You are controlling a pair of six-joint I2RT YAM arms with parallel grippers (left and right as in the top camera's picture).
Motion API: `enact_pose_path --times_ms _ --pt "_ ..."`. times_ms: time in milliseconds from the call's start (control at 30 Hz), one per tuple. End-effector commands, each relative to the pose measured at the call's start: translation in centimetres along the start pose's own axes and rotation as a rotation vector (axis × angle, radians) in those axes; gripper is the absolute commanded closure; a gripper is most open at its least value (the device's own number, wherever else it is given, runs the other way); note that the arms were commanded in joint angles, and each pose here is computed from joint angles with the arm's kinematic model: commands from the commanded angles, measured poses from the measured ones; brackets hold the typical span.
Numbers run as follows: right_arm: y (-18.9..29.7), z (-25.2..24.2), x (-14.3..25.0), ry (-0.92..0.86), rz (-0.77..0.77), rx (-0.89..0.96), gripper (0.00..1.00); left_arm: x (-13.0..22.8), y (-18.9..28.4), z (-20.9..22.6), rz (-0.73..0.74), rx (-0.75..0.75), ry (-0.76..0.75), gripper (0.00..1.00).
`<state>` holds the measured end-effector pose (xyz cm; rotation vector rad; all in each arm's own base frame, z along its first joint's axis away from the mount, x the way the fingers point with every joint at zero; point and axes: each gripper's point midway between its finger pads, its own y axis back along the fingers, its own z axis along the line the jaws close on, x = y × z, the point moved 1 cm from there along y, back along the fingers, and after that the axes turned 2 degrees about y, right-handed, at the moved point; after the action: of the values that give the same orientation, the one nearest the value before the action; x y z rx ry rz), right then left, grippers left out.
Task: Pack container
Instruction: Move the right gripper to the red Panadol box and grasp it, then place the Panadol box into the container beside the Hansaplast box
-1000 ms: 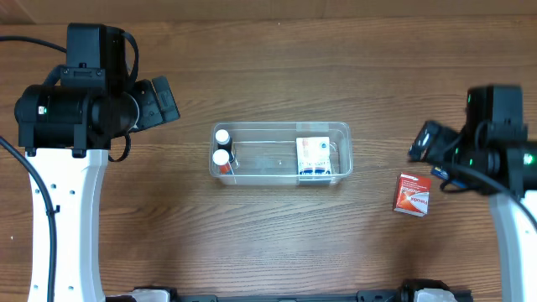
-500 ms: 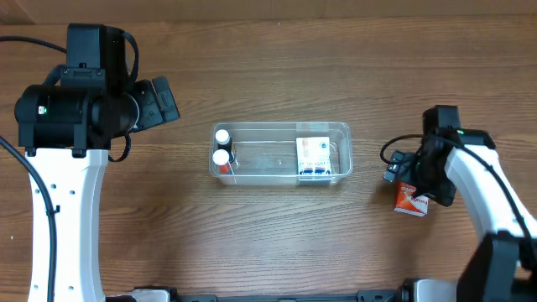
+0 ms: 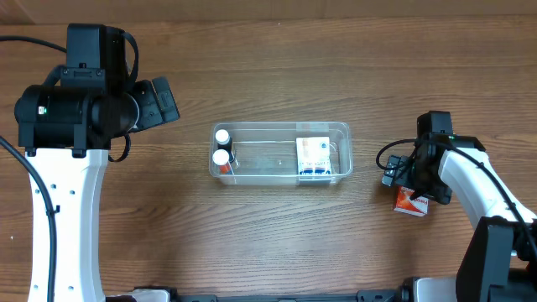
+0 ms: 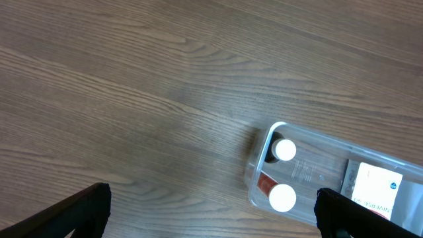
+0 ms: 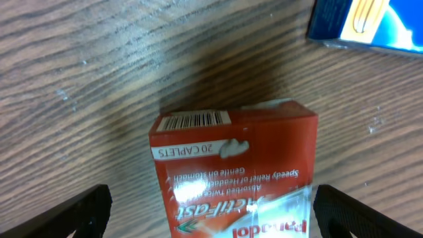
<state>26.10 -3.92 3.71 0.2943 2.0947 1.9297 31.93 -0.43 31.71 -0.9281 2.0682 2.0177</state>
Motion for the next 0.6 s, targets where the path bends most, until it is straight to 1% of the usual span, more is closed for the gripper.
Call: enact_pose_path --times_ms 0,133,300,433,467,567 --pt "-0.6 -0.3 0.3 0.002 -0.005 0.006 0.00 -0.2 -0.1 0.2 -0.005 -0.010 -0.022 0.00" --pt "-0.8 -0.2 0.1 0.001 -0.017 0.003 0.00 -0.2 -0.1 0.2 -0.005 -0.010 -0.025 0.00" --pt "-2.3 0.0 1.2 0.002 -0.006 -0.014 0.00 -0.2 -0.1 0.2 -0.005 -0.010 -0.025 0.00" --pt "-2.3 0.1 1.2 0.001 -0.006 -0.022 0.01 -0.2 -0.1 0.2 -0.004 -0.010 -0.025 0.00" --pt "-2.3 0.1 1.1 0.001 -0.009 -0.022 0.02 -0.2 -0.1 0.2 -0.004 -0.010 -0.026 0.00" --pt "-2.3 0.2 0.8 0.000 -0.022 -0.025 0.17 -0.2 -0.1 0.2 -0.004 -0.010 -0.025 0.00"
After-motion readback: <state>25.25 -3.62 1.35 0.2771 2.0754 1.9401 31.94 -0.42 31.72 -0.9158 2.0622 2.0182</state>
